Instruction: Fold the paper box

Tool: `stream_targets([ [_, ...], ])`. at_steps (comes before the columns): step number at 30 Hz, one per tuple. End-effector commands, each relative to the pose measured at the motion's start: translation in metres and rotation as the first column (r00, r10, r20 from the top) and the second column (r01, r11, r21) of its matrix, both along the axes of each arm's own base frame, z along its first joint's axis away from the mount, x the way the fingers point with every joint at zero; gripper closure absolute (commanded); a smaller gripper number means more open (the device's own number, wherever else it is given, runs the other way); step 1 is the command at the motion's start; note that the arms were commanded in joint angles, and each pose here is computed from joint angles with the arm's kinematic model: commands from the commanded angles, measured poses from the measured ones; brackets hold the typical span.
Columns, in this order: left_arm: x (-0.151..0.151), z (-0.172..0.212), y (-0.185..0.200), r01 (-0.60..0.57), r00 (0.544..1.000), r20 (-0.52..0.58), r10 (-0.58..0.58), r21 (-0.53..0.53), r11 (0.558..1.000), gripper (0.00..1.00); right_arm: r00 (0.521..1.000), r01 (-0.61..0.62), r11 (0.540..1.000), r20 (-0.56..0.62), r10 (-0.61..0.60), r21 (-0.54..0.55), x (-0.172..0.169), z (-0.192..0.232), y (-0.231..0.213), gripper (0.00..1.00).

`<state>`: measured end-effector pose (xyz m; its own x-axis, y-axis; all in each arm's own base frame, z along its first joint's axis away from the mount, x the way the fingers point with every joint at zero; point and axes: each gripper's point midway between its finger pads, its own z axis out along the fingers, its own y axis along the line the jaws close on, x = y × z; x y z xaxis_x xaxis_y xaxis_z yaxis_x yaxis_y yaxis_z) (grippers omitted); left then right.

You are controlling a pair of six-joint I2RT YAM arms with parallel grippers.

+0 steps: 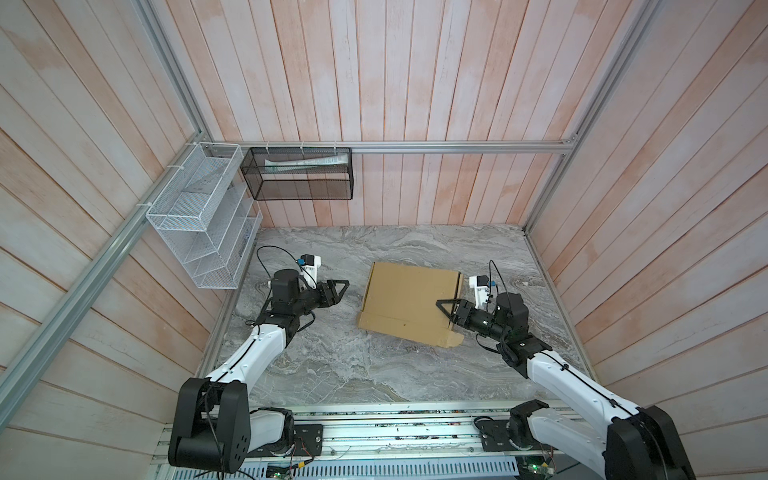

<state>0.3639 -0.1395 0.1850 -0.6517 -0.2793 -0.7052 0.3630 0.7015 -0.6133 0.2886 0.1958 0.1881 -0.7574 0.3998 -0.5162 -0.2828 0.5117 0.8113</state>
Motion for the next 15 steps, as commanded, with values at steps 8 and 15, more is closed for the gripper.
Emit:
stream_targets([
  [8, 0.009, 0.024, -0.019, 0.139, 0.989, 0.069, -0.132, -0.1, 0.985, 0.22, 0.992, -0.113, 0.993, 0.067, 0.11, 0.042, 0.017, 0.037, 0.007, 0.54],
  [15, 0.012, 0.02, -0.03, 0.215, 0.976, 0.059, -0.207, -0.165, 0.963, 0.18, 0.973, -0.223, 0.972, 0.078, 0.218, 0.067, 0.02, 0.043, 0.014, 0.54],
])
